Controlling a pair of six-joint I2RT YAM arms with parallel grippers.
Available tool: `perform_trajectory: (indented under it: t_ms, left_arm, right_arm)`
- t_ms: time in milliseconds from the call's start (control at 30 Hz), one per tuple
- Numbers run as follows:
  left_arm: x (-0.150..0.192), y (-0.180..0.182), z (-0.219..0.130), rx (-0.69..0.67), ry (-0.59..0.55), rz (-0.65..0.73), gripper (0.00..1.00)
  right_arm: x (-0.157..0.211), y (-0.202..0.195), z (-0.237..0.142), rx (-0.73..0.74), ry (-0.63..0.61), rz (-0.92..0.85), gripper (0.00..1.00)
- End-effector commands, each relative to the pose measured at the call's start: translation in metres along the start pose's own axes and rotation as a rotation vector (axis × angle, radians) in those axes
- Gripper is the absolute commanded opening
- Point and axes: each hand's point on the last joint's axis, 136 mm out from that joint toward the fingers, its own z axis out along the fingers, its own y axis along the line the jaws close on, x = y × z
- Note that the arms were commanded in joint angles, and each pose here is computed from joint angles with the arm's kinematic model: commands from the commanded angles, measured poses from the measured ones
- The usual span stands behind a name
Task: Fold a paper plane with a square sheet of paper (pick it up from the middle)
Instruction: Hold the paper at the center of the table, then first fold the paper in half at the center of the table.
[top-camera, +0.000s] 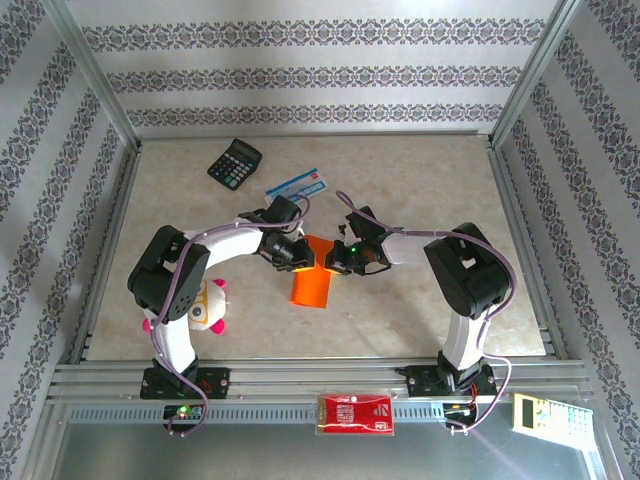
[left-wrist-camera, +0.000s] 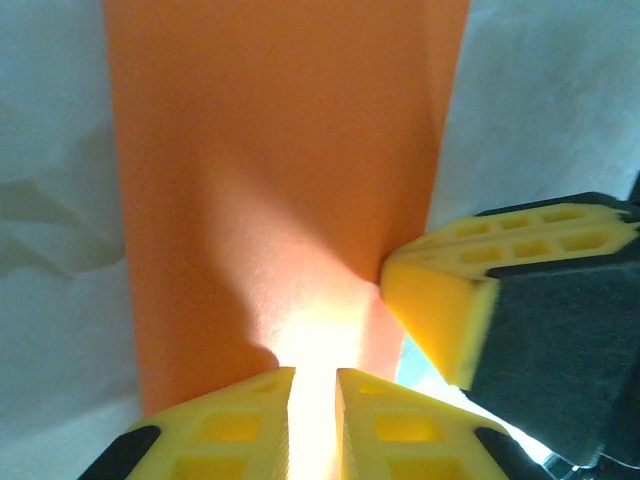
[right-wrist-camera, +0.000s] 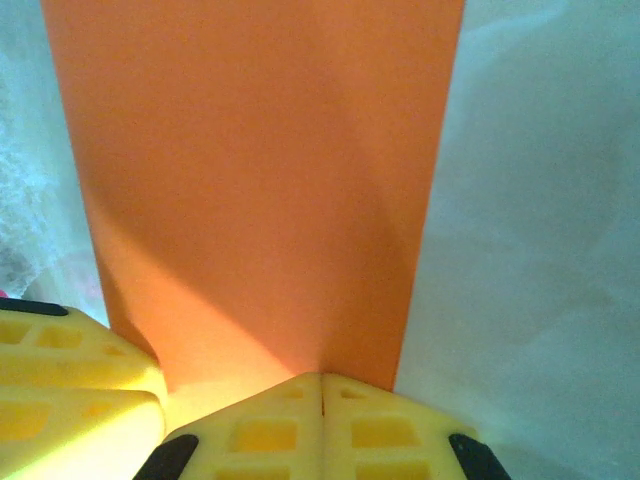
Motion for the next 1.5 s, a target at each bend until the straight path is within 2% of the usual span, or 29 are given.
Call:
perform_trajectory:
  t_ms: [0,333,533,700,1133,1467]
  left_arm:
    - [0.000,0.018,0.009,-0.025,0.004,-0.021,0.19]
    - [0.005,0.041,0.019,-0.065,0.024,-0.051,0.19]
    - [0.002,0.012,-0.002,0.023,-0.010,-0.024,0.22]
    - [0.015,-0.004,-0.011,0.090,0.001,-0.034,0.24]
    - [0.037,0.047,0.007,-0.021,0.053,-0.112,0.22]
    - [0.043,0.005,-0.017,0.131,0.030,-0.065,0.24]
  right_arm:
    - [0.035,-0.085,0.018,0.305,0.066,0.097,0.00]
    - [0.037,-0.087,0.018,0.315,0.072,0.097,0.00]
    - [0.037,-0.086,0.017,0.317,0.071,0.095,0.00]
    - [0.036,-0.086,0.019,0.315,0.074,0.096,0.00]
    - [0.034,-0.084,0.019,0.319,0.074,0.081,0.00]
    - [0.033,-0.083,0.017,0.323,0.070,0.075,0.00]
